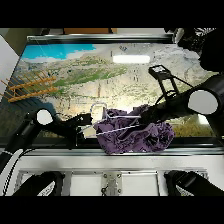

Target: Fold the clothes and pants, and hang the long-sleeved shirts on hangers.

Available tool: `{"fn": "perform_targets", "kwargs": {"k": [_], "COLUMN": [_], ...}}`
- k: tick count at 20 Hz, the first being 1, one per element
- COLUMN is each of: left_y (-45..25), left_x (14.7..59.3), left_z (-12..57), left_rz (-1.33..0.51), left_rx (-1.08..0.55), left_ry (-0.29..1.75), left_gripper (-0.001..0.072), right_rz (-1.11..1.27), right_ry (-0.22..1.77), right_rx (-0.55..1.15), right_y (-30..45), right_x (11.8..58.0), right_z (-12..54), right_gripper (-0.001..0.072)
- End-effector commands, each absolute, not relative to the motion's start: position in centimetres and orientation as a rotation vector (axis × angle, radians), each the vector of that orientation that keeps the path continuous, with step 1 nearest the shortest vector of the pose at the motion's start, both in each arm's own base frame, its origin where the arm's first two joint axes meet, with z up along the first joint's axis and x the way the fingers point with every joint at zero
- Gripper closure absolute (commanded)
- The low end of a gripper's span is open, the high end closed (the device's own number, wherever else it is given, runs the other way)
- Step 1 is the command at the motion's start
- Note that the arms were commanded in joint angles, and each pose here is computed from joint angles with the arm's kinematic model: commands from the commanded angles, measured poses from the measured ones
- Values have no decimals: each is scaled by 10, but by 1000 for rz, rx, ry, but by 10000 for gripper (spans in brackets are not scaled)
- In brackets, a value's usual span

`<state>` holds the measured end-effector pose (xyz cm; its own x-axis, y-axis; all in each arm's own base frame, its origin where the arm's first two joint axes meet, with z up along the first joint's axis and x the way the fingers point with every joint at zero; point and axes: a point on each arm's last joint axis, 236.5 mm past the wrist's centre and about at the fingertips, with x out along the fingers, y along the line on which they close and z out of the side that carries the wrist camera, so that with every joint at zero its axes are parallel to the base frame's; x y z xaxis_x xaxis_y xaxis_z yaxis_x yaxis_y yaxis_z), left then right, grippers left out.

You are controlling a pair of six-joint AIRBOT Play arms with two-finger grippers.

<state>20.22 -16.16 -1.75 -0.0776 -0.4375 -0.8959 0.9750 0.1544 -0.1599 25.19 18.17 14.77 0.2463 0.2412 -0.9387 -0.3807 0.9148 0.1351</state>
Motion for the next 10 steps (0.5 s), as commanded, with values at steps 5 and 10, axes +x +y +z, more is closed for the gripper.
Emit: {"fn": "perform_targets", "kwargs": {"k": [5,10], "left_y": [-162,-162], "left_x": [206,206], "left_z": [-18,-18], "left_rz": [-1323,-1323], "left_rx": [689,689], "left_ry": [1032,1031], "left_gripper": [691,690], "right_rz": [631,738], "right_ry": [1200,1170], "right_rx": [-156,-146], "right_y": [261,307], "right_x": [239,234], "right_z": [163,165], "right_gripper": [688,688]}}
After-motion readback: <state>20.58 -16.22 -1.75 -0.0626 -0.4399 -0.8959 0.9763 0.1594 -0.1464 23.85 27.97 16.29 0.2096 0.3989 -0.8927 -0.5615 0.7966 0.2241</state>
